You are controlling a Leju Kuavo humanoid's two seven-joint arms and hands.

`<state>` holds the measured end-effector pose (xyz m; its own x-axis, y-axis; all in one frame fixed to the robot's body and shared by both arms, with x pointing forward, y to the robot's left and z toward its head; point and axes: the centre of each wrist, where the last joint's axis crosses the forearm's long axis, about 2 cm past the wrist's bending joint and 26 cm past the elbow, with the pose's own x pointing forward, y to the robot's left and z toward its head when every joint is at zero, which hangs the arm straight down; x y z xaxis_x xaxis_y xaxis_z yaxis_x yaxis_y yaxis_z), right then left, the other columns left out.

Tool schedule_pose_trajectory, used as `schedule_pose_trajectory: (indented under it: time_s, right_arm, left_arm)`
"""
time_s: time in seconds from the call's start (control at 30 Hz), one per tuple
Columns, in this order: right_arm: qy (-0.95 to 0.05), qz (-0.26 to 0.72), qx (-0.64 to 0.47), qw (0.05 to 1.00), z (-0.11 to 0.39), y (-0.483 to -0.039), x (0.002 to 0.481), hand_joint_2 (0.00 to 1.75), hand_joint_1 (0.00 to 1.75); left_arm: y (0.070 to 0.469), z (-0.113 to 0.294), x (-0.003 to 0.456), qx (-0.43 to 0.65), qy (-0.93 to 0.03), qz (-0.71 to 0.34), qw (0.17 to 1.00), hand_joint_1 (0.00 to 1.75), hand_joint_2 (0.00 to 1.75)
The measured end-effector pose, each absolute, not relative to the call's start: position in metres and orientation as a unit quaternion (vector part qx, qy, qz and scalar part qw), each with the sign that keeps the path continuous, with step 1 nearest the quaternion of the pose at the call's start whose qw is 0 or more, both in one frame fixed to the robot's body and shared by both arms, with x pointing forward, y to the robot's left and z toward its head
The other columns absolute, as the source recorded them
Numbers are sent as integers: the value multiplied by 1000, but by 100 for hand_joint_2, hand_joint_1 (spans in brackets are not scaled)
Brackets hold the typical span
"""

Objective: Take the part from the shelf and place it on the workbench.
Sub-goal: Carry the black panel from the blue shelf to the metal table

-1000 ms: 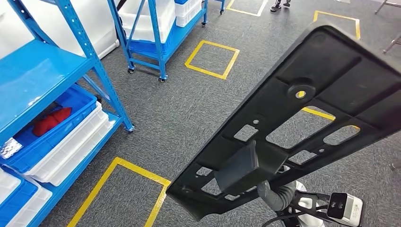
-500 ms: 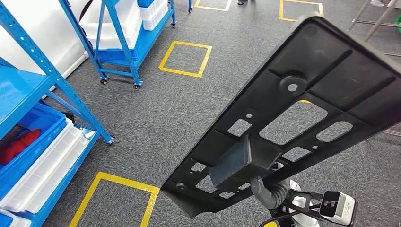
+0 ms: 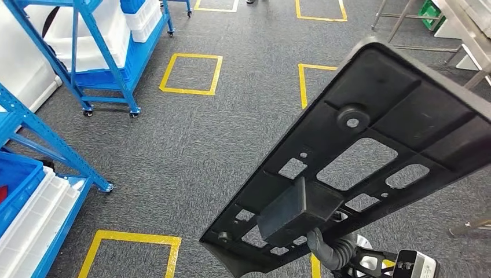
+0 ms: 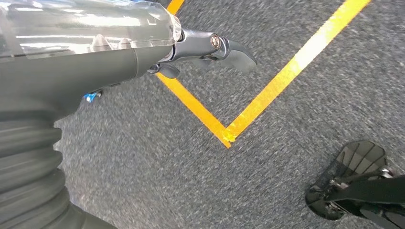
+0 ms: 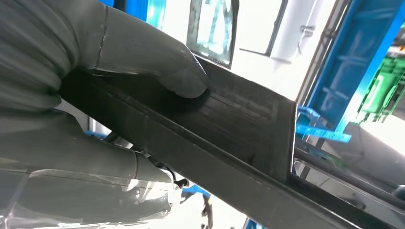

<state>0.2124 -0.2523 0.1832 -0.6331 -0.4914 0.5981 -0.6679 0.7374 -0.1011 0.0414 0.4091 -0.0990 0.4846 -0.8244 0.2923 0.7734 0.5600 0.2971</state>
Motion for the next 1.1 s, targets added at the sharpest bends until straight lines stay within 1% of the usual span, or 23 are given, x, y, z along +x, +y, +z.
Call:
schedule_pose_trajectory:
  time_s: [0.6,0.87,1.1]
  right_arm:
    - [-900,179,297,265,194,-243,196,175,175]
    - [-905,181,312,228,211,-240,209,175,175]
    - [-904,180,312,229,210,-241,214,175,175]
  left_arm:
    - [399,-101,41,54,-196,-479,854,0,175]
    - [396,-101,45,53,-200,-488,848,0,175]
    - [394,-102,44,52,-200,-495,844,0,175]
